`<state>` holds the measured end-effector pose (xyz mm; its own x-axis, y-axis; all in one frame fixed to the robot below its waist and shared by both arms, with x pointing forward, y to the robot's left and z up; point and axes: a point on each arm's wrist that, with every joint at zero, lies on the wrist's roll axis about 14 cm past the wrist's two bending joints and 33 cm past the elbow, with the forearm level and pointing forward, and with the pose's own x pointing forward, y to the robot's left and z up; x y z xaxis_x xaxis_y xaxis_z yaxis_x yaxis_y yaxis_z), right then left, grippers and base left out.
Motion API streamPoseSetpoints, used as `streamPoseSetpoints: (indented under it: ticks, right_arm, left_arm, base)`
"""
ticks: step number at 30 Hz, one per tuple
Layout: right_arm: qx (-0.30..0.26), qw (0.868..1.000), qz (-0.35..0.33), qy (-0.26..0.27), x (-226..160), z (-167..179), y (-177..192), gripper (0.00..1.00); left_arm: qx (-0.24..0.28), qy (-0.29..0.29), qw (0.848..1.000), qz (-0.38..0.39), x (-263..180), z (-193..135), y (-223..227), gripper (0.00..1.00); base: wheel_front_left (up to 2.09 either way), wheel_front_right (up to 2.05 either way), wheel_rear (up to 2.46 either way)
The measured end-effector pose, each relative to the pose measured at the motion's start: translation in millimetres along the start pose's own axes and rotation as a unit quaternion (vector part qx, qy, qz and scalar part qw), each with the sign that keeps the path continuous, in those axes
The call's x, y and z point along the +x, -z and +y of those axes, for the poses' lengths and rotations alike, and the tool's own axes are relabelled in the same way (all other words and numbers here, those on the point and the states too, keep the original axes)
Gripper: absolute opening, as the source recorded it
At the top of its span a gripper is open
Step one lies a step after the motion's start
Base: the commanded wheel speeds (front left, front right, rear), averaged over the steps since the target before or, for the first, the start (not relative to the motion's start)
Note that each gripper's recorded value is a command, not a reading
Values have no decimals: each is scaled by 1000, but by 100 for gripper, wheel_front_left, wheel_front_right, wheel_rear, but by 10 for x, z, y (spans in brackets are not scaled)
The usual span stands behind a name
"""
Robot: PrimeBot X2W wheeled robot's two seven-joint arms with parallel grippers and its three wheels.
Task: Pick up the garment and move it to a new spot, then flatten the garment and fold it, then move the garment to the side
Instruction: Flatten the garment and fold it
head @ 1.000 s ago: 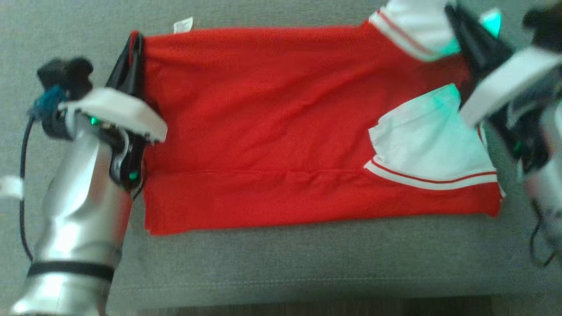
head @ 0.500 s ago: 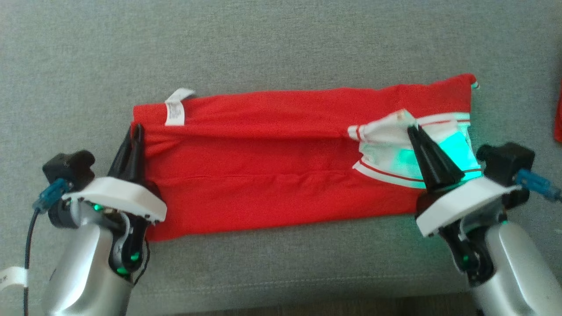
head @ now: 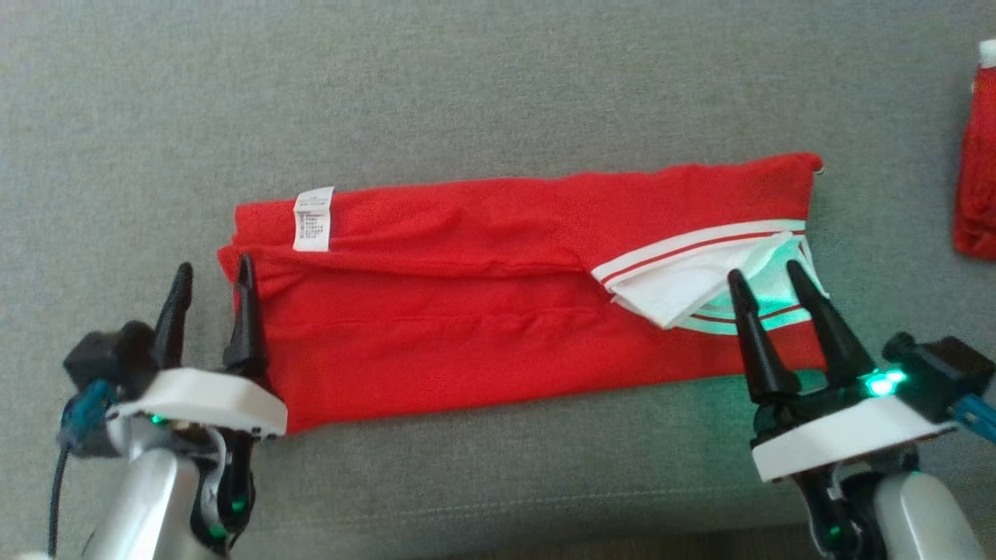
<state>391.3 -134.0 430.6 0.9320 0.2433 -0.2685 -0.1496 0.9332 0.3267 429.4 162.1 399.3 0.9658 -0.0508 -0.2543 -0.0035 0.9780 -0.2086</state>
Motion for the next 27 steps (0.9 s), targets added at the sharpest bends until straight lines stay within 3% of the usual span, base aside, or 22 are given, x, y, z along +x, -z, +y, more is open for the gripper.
streamPoseSetpoints:
  ticks: [6,13,27]
  right_arm:
    - [-42,995,-86,19,-117,-85,-508,100]
    - [-78,988,-131,39,-292,-159,-816,100]
    - [-75,989,-113,55,-456,-221,-708,100]
  left_arm:
    - [36,10,996,-75,-137,-138,-418,100]
    - [52,42,991,-118,-345,-382,-689,100]
    - [54,52,990,-123,-514,-492,-745,100]
  base:
    - [0,0,0]
    - [0,0,0]
    - [0,0,0]
